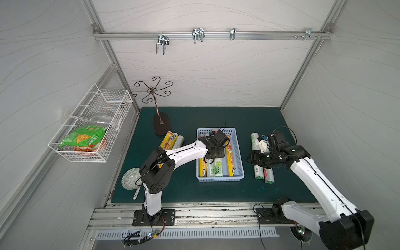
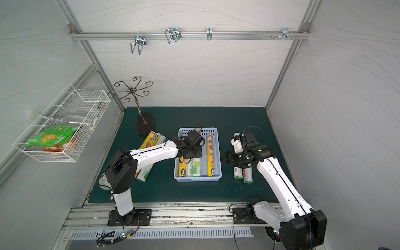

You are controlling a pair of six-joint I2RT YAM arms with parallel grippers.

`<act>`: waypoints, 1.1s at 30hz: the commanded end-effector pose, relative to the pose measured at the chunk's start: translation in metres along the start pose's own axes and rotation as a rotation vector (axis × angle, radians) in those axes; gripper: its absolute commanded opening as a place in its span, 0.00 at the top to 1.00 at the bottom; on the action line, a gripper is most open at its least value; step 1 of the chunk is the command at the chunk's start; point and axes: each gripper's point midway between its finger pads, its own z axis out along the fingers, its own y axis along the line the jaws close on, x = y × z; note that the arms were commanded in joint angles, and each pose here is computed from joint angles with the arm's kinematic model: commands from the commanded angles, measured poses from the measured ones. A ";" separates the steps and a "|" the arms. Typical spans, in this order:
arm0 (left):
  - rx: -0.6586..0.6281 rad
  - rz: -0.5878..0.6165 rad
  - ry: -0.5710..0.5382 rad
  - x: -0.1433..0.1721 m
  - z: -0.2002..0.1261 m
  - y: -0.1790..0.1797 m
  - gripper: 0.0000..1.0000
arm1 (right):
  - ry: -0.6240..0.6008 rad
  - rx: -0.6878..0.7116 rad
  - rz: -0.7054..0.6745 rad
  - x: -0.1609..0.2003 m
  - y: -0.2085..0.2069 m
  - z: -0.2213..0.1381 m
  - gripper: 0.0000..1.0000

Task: Put the plastic wrap into the basket
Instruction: Place the plastic wrap in the basket.

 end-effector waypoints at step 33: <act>0.066 0.001 -0.012 -0.006 0.030 -0.038 0.42 | -0.029 0.143 0.135 -0.012 -0.051 0.021 0.01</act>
